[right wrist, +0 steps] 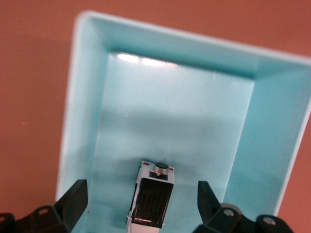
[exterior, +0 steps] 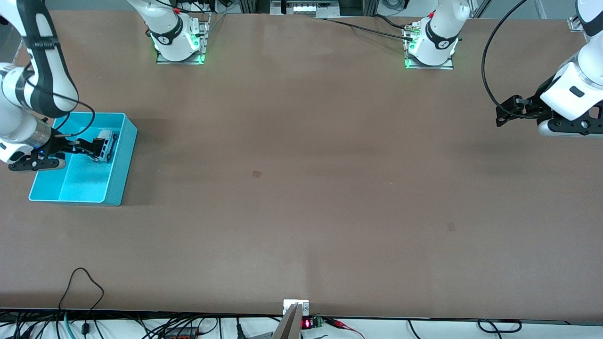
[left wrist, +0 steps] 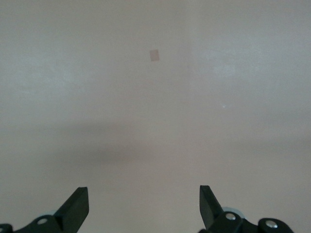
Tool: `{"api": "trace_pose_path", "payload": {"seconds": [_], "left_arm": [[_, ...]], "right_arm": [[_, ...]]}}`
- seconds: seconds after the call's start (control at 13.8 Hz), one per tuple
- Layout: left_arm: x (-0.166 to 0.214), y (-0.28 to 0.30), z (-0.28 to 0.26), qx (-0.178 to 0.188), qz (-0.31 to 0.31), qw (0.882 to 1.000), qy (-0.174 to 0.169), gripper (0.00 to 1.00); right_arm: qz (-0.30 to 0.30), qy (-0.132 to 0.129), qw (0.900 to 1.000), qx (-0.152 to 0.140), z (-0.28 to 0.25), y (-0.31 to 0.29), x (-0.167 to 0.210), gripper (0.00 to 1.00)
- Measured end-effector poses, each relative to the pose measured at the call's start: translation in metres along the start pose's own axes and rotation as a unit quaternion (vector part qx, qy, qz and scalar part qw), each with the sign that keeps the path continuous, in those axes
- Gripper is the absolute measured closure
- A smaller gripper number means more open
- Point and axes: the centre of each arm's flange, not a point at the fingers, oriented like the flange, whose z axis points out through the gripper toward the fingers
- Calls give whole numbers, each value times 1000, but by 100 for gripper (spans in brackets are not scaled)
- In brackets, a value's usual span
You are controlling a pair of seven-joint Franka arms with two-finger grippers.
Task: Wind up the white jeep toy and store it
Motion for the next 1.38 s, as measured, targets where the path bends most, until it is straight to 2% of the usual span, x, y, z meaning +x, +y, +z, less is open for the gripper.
{"api": "trace_pose_path", "payload": {"seconds": [0.22, 0.36, 0.65, 0.87, 1.16, 1.38], "left_arm": [[0, 0, 0, 0, 0, 1000, 0, 0], [0, 0, 0, 0, 0, 1000, 0, 0], [0, 0, 0, 0, 0, 1000, 0, 0], [0, 0, 0, 0, 0, 1000, 0, 0], [0, 0, 0, 0, 0, 1000, 0, 0], [0, 0, 0, 0, 0, 1000, 0, 0]], "right_arm": [[-47, 26, 999, -10, -52, -45, 17, 0], [-59, 25, 998, -9, -86, -66, 20, 0], [-22, -4, 1000, 0, -163, -91, 23, 0], [-5, -12, 1000, 1, -223, -105, 25, 0], [16, 5, 1000, 21, -282, -119, 26, 0], [68, 24, 997, 23, -307, -148, 34, 0]]}}
